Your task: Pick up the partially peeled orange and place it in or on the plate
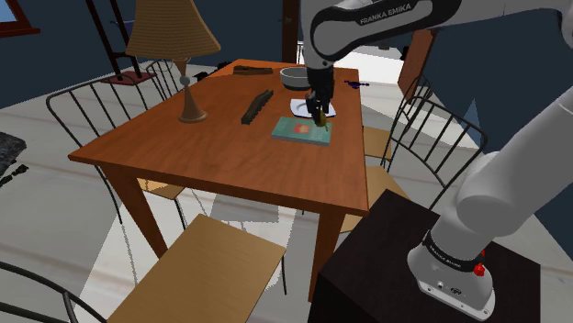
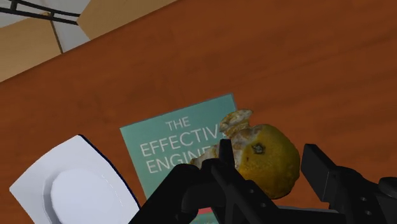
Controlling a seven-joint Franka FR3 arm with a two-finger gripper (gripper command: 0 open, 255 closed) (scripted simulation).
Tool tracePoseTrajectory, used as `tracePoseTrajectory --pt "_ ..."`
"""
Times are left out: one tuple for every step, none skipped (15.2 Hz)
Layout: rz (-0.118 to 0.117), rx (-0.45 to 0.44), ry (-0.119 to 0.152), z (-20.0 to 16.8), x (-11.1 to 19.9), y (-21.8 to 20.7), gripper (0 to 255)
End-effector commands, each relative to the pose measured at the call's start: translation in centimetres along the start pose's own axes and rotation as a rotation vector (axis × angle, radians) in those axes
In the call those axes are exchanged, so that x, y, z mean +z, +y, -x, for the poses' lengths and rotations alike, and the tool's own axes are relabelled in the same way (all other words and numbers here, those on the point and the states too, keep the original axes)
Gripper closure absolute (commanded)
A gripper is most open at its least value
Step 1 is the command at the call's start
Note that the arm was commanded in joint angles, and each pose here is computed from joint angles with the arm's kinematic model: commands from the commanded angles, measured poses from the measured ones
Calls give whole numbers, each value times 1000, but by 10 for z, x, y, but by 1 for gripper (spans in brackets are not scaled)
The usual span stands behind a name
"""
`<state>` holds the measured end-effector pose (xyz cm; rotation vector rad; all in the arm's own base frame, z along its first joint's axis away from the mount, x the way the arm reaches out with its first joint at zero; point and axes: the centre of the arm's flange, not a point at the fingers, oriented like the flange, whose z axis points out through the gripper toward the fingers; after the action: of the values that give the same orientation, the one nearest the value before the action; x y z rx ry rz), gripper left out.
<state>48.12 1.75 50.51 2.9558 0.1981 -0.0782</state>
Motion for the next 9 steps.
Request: tracePoseTrajectory --pt "1 -1 0 -16 4 22 255" --pt "1 -1 0 -24 4 33 255" --pt "1 -1 0 -31 5 44 255" --pt "1 -1 0 -39 5 54 255" --pt "1 -1 0 -47 6 65 255" --pt "1 -1 0 -54 7 76 255" --pt "1 -1 0 -62 7 87 255" --pt "1 -1 0 -70 8 97 255" --pt "1 -1 0 -77 8 108 255"
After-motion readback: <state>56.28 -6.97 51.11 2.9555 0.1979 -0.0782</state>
